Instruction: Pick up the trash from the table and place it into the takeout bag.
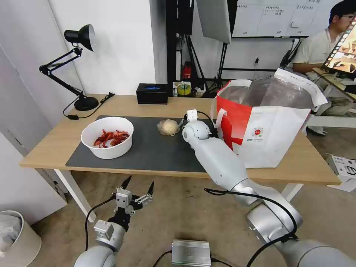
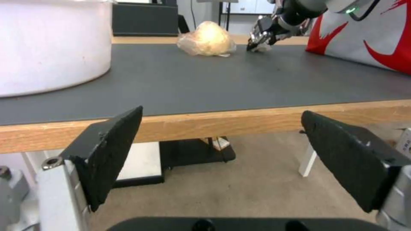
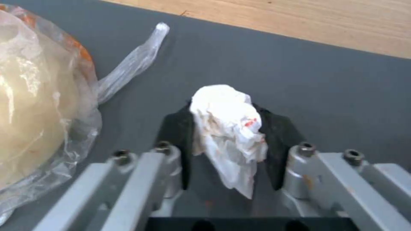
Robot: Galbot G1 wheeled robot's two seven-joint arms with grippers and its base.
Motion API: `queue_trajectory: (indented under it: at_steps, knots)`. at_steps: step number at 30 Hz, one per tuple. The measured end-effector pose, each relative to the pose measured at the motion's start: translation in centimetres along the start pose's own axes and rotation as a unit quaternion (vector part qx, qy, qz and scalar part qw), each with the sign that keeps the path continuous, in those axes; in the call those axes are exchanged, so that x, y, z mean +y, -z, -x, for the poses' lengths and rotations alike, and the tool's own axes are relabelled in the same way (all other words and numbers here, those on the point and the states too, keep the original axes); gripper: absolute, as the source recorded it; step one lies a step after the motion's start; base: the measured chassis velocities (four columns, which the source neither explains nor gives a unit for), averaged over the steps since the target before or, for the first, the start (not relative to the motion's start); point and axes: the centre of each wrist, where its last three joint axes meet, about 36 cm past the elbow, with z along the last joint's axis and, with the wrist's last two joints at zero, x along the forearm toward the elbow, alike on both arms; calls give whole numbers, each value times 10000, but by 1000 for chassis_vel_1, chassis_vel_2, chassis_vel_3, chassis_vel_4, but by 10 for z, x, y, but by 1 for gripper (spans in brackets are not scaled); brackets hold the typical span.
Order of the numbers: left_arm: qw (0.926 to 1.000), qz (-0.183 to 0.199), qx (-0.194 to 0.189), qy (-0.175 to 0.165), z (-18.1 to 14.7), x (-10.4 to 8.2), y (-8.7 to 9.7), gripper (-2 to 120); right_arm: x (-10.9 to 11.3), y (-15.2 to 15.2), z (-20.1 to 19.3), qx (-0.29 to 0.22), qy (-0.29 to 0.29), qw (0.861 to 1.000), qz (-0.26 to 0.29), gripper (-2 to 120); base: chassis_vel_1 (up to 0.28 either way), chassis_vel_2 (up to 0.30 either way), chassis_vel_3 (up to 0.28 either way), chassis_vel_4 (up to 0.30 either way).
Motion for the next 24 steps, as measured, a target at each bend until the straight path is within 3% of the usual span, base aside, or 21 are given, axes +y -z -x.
queue_trajectory:
  at_steps: [8, 17, 24]
  knots:
    - [10000, 5, 18, -14, -1, 0, -1, 100, 1, -2, 0, -5, -18, 10000, 36, 0, 0, 0, 0, 0]
    - [10000, -10, 23, -15, -1, -1, -2, 100, 5, 13, -19, -350, -78, 9991, 225, 0, 0, 0, 0, 0]
    - [10000, 4, 19, 18, -4, 1, -1, 100, -5, 43, -46, -824, -164, 9957, 380, 0, 0, 0, 0, 0]
